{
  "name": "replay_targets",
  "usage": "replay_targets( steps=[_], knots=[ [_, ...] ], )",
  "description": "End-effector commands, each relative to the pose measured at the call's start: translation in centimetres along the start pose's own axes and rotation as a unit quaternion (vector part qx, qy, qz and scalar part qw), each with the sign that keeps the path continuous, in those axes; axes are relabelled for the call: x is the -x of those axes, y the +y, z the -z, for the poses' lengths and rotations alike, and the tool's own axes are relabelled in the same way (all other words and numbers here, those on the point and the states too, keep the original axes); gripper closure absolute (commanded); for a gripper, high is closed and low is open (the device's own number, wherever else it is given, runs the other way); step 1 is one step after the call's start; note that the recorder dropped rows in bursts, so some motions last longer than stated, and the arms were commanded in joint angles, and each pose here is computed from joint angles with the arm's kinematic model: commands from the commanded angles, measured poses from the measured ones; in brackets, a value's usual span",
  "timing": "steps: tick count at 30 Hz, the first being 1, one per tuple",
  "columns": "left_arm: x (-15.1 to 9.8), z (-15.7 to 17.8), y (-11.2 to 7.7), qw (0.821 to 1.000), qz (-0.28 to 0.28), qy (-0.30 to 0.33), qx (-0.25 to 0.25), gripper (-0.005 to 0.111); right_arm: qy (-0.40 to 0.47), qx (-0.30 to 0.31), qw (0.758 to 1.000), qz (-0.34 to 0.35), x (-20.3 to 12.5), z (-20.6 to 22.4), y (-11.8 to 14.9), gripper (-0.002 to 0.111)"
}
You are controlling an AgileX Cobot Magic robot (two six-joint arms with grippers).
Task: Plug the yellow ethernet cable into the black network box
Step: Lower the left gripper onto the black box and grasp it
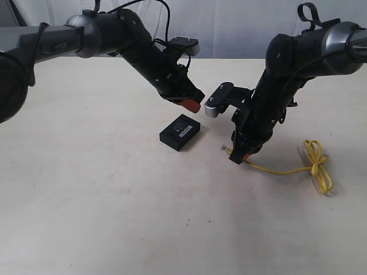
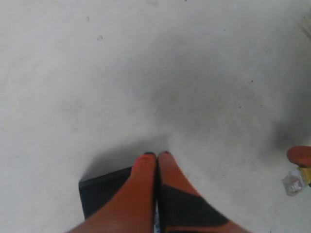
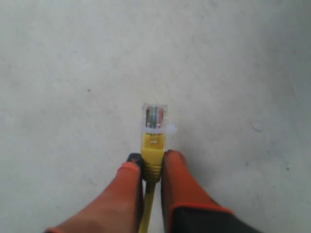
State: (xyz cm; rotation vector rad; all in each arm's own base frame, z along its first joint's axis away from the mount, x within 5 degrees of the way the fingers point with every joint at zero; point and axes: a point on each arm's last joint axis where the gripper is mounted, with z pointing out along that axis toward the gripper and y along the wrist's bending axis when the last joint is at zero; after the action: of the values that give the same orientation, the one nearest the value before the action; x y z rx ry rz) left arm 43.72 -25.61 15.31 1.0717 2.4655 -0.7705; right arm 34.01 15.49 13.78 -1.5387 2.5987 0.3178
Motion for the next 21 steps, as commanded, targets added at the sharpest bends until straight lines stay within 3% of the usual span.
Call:
replay_targets(
  steps=[1, 21],
  knots=[
    [0.1, -0.4, -0.1, 1.000, -0.005, 0.011, 0.009, 0.107, 0.000, 0.002, 1.000, -0.001, -0.1, -0.2, 0.0, 0.109],
    [-1.3, -1.0, 1.0, 0.995, -0.024, 0.079, 0.047, 0.107, 0.000, 0.002, 1.000, -0.001, -0.1, -0.2, 0.0, 0.109]
  ],
)
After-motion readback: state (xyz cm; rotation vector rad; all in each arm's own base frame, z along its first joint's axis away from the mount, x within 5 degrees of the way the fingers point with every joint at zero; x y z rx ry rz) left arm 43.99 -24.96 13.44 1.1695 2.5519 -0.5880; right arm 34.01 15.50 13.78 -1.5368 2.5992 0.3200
